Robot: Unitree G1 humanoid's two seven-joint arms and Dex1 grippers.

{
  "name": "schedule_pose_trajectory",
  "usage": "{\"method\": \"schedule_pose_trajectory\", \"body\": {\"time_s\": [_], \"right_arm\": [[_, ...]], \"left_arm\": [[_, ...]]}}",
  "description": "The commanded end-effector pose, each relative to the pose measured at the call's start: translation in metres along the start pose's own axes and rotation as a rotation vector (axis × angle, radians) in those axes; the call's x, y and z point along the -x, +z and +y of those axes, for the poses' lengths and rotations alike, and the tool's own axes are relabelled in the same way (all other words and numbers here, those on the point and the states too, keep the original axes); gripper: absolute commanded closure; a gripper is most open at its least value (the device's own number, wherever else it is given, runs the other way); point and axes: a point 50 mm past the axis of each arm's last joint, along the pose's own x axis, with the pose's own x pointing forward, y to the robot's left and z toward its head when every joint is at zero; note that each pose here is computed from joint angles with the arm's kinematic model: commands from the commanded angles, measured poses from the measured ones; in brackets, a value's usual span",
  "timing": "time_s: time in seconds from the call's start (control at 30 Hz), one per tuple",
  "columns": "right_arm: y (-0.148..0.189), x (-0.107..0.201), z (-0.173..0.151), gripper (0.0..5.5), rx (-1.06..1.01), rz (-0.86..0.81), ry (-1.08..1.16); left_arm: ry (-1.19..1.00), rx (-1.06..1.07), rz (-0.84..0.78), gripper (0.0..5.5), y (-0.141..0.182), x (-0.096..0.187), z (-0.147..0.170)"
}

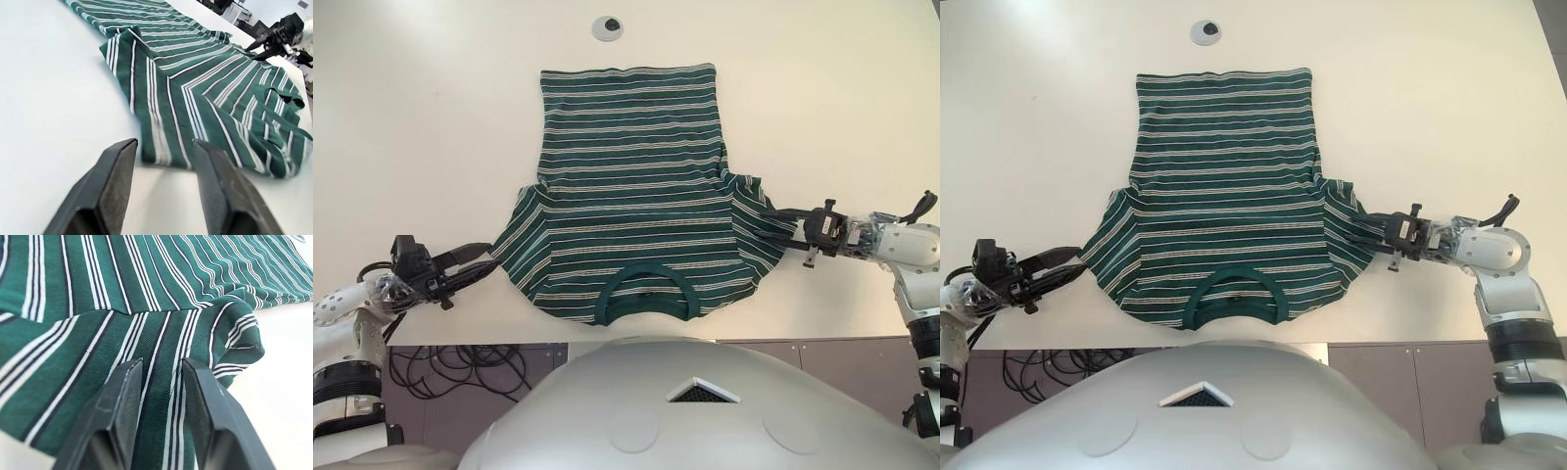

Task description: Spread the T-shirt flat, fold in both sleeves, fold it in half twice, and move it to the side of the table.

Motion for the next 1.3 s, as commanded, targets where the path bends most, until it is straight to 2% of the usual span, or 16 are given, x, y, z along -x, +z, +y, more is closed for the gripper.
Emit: {"method": "schedule_pose_trajectory", "body": {"time_s": [0.03, 0.17, 0.6, 0.8, 1.07, 1.3], "right_arm": [[-0.006, -0.005, 0.008, 4.01, -0.030, 0.029, 0.035], [-0.007, -0.005, 0.009, 4.01, -0.031, 0.032, 0.034], [0.000, -0.005, 0.005, 4.01, -0.023, 0.022, 0.022], [0.005, -0.004, 0.001, 4.01, -0.017, 0.020, 0.021], [0.010, -0.006, -0.001, 4.01, -0.018, 0.011, 0.020], [0.013, -0.009, 0.000, 4.01, -0.021, 0.003, 0.024]], "left_arm": [[0.010, 0.036, 0.037, 3.47, -0.001, -0.005, 0.002], [-0.009, 0.059, 0.055, 3.47, -0.005, -0.009, -0.001], [-0.055, 0.053, 0.118, 5.46, -0.007, -0.016, -0.007], [-0.055, 0.049, 0.103, 5.46, -0.003, -0.017, -0.005], [-0.202, 0.095, -0.104, 5.46, 0.040, -0.017, -0.012], [-0.349, 0.127, -0.176, 5.46, 0.056, -0.045, -0.029]]}}
